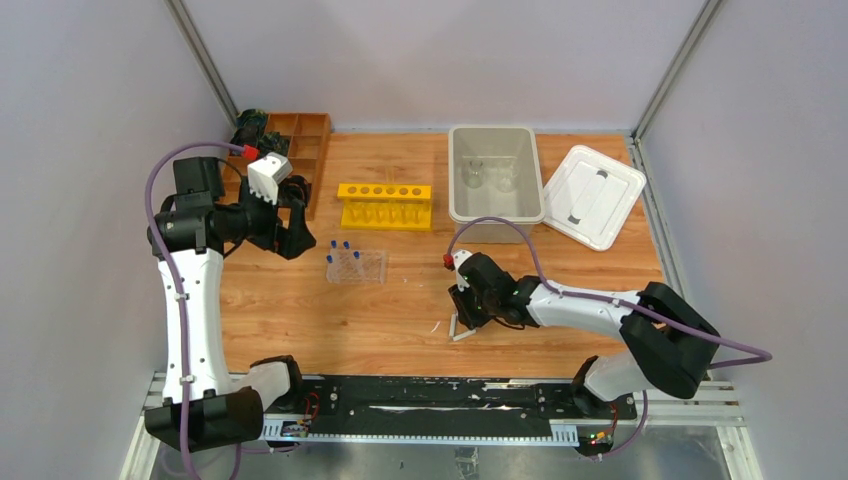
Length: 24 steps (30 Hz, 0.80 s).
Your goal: Organize the chemistry lab equipment
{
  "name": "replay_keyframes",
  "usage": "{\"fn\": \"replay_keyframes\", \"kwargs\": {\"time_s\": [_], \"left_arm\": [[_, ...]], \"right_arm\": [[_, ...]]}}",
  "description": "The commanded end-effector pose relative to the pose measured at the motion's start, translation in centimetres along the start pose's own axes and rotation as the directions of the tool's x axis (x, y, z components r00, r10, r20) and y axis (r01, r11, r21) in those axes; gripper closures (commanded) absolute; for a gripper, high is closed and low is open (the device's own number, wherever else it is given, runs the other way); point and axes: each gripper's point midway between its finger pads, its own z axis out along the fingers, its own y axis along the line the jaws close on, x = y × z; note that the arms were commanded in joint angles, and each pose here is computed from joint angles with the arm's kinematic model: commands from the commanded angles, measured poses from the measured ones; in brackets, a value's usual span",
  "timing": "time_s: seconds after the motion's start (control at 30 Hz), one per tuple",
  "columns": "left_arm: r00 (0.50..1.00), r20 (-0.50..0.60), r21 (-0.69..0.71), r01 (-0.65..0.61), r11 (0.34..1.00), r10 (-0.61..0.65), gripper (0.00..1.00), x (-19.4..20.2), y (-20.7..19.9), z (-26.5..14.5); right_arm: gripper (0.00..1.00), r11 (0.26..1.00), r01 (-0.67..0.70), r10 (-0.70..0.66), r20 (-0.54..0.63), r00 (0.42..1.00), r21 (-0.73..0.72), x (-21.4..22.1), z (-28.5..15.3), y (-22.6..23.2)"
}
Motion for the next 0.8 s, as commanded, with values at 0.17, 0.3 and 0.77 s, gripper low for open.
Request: {"fn": "replay_keyframes", "kwargs": {"time_s": [0.17,0.3,0.77], "left_arm": [[0.999,0.033,-0.005,-0.012,1.0,0.012,0.0,-1.2,-0.3,-0.8],[0.999,0.035,-0.007,-0.013,1.0,0.013,0.0,-1.2,-0.2,-0.8],[0.999,0.034,-0.008,-0.017,1.0,0.017,0.0,-1.0,-0.3,-0.9]], "right_arm": [[0.96,1.0,0.005,-0.005,0.0,1.0,0.008,-0.1,-1.5,0.5],[1.0,0.999,0.034,-0.035,0.115,0.993,0.018,-5.2,-5.3,1.1],[1.0,0.943,-0.181,0.044,0.435,0.899,0.28,-24.6,-17.0,-10.8]]}}
